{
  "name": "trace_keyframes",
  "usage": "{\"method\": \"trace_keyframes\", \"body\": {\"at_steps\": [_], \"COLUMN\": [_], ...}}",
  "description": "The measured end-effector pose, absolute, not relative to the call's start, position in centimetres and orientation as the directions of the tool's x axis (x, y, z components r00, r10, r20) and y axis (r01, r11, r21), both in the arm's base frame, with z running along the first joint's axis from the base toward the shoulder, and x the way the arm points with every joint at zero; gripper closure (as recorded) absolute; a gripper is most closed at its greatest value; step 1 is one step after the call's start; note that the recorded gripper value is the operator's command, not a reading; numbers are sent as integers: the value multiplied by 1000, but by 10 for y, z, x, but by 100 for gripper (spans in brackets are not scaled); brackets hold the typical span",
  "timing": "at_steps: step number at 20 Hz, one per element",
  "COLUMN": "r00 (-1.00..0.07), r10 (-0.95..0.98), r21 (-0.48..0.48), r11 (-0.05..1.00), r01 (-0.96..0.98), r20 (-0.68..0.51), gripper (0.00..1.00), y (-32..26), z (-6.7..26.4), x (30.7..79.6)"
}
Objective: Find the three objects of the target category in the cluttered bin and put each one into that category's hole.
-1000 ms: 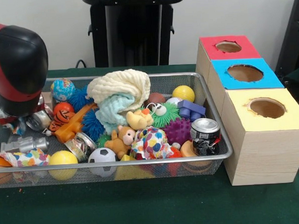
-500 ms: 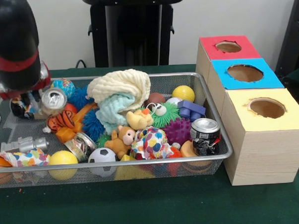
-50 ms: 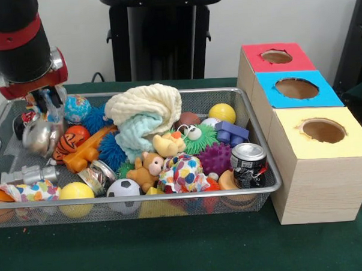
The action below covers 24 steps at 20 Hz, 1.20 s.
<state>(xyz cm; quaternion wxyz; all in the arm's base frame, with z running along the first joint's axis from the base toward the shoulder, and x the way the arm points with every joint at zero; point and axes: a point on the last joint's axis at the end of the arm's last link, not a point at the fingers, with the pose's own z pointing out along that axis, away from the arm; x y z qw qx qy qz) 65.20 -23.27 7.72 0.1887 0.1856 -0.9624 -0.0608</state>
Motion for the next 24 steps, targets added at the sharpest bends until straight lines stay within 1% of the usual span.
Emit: {"method": "trace_keyframes", "body": {"at_steps": [5, 18, 24], "r00": [-871, -921, -930], "r10": [-378, -344, -328], "r21": [203, 227, 274], "r11": [923, 926, 921], "r01": [-327, -301, -277], "r20": [314, 183, 163], "gripper": [100, 100, 100], "y": [-225, -193, -167], "z": [80, 64, 59], "x": [657, 668, 668]}}
